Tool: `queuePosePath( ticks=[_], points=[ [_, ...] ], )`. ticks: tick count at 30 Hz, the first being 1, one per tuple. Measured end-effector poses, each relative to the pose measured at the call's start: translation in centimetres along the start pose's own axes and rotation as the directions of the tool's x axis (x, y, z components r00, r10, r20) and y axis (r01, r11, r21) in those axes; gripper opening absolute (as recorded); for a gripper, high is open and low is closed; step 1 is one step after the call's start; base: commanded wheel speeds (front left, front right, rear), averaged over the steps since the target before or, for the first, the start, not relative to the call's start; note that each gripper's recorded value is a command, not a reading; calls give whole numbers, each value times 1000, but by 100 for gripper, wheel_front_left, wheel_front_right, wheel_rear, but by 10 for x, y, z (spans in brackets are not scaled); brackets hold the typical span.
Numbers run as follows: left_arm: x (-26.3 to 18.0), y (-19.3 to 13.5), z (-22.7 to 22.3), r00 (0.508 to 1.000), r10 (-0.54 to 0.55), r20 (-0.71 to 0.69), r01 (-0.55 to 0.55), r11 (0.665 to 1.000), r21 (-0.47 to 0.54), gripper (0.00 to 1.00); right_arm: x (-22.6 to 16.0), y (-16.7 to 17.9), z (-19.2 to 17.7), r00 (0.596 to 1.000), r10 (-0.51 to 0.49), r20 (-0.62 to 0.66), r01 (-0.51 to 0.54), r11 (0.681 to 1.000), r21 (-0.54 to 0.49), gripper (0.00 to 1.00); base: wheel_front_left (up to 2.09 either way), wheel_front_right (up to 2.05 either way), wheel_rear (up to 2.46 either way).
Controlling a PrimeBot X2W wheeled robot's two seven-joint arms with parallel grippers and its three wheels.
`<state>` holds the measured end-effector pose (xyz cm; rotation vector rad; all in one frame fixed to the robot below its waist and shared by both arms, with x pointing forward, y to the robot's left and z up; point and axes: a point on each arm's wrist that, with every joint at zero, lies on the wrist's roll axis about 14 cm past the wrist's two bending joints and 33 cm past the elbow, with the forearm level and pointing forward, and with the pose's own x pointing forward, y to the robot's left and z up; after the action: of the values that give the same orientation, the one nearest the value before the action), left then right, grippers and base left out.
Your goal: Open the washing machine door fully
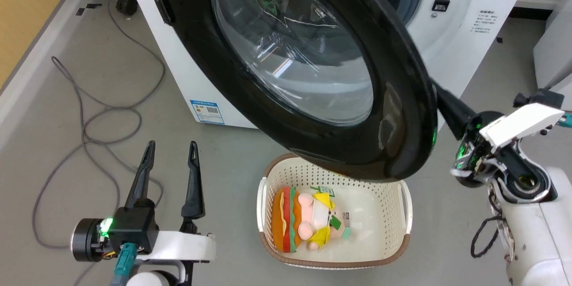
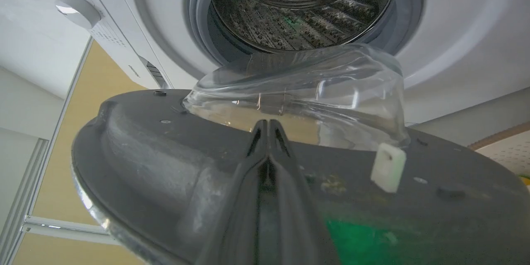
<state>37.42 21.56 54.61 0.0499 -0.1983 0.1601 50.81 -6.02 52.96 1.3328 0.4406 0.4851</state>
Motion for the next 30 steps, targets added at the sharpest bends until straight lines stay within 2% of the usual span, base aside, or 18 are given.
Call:
queuePosePath(
  ticks=[16,30],
  points=[
    [-5,1,17,999,1,45,0,1000,-8,100,-28,6,-73,980,42,-192,-37,999,28,0,0,0,0],
    [-20,12,18,999,25,39,-25,1000,-3,100,-42,28,-148,920,121,-372,-105,992,63,0,0,0,0]
  ],
)
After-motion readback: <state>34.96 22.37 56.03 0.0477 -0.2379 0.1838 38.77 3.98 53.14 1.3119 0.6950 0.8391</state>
